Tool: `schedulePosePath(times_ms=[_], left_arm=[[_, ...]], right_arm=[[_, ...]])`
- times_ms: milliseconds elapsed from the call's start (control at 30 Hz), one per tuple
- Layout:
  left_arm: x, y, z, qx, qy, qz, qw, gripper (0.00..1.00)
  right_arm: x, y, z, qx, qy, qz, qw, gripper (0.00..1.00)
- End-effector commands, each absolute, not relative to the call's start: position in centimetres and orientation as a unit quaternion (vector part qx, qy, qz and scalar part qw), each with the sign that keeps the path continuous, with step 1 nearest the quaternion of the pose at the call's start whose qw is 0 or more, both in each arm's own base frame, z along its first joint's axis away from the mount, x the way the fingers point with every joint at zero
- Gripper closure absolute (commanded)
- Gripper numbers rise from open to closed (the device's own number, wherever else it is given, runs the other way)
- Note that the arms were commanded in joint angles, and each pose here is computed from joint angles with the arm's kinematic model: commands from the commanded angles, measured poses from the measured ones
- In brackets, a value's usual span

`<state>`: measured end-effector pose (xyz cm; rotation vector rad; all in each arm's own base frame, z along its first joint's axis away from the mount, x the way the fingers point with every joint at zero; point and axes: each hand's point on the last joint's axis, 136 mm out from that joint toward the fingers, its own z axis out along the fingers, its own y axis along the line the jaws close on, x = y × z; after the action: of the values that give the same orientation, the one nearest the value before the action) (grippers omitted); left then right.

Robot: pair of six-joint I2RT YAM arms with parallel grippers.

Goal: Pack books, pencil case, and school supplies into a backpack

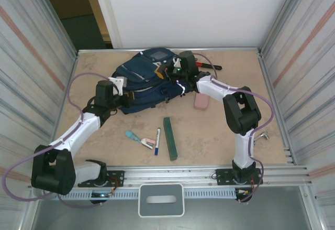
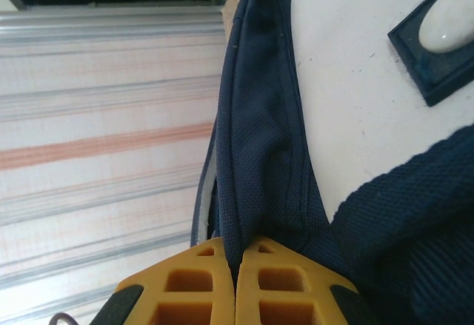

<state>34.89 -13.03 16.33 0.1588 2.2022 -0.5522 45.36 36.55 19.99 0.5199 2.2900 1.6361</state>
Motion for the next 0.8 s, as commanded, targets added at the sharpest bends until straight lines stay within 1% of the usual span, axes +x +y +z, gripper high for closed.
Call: schedulePosePath(times_ms=[0,100,167,367,433,500,600,633,700,767], left_arm=[[35.0,-11.7,15.6,0.056,0.885,-0.189,0.421,1.00],[34.8,-9.2,14.1,0.032,0.903,-0.117,0.412,1.00],[34.5,-8.4,13.5,0.031,0.909,-0.093,0.406,1.00],[33.5,-11.7,13.3,0.058,0.899,-0.165,0.402,1.00],[33.4,-12.7,13.7,0.063,0.892,-0.190,0.405,1.00],[33.5,-13.4,14.4,0.065,0.885,-0.214,0.408,1.00],[33.4,-14.6,15.8,0.073,0.873,-0.242,0.417,1.00],[33.3,-14.9,16.2,0.077,0.870,-0.248,0.418,1.00],[33.0,-15.3,16.7,0.083,0.867,-0.254,0.420,1.00],[32.7,-15.4,16.8,0.086,0.867,-0.253,0.419,1.00]], right_arm=[[45.6,36.5,23.2,0.118,0.784,0.587,0.165,1.00],[45.7,35.8,22.5,0.106,0.796,0.572,0.165,1.00],[45.7,35.6,22.0,0.105,0.802,0.566,0.161,1.00],[45.7,37.2,20.9,0.094,0.805,0.568,0.141,0.99],[45.8,37.3,20.3,0.076,0.814,0.557,0.145,0.93],[45.7,36.6,19.6,0.066,0.827,0.540,0.146,0.84],[45.2,33.7,18.2,0.057,0.854,0.493,0.158,0.64],[44.9,32.6,17.9,0.055,0.861,0.478,0.165,0.59],[43.5,30.0,17.0,0.047,0.880,0.437,0.178,0.47],[41.2,27.9,15.8,0.042,0.900,0.391,0.186,0.40]])
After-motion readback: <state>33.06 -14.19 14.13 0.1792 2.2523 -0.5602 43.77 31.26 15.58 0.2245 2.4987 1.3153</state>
